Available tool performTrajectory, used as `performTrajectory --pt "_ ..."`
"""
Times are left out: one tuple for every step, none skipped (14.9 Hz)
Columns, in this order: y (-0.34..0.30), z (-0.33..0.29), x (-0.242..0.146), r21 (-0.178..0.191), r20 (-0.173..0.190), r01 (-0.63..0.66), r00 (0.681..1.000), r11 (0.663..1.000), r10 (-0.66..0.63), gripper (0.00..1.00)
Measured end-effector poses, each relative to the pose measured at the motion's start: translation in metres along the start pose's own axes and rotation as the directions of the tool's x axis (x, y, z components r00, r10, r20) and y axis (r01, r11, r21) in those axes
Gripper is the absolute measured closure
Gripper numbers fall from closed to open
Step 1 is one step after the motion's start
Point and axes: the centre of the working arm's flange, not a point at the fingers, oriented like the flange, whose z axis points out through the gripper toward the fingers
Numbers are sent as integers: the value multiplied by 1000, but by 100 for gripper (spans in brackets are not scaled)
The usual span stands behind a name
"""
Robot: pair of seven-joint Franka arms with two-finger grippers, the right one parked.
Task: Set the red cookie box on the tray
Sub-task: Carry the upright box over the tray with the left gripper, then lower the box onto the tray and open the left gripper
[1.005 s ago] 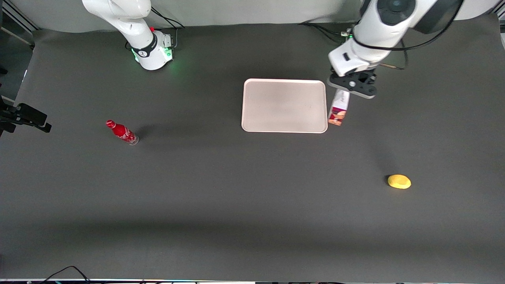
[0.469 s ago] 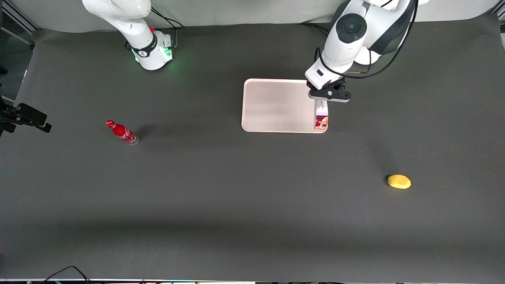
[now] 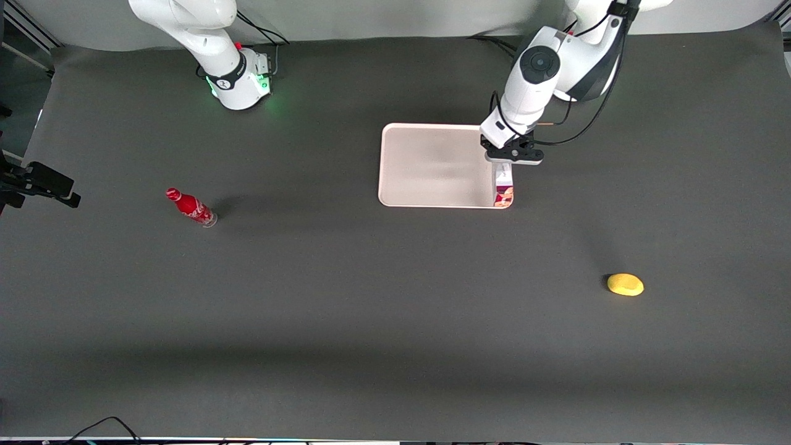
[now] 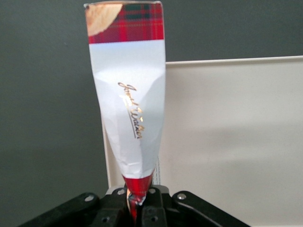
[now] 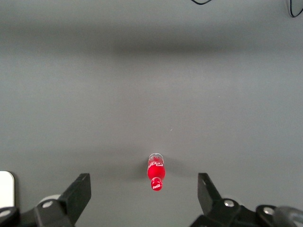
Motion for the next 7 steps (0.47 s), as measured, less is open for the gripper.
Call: performTrajectory --pt "5 9 -2 -12 4 11 1000 1000 -11 93" --pt "10 19 -5 -29 10 17 1000 999 -17 93" --pt "13 27 -7 -42 15 20 1000 999 -19 93" --pt "13 35 -9 -52 21 20 1000 998 -19 93" --pt "14 41 -12 -56 27 18 999 998 -16 93" --pt "15 45 -15 -58 33 13 999 998 -11 93" --pt "16 47 -17 -57 37 10 999 998 -8 93"
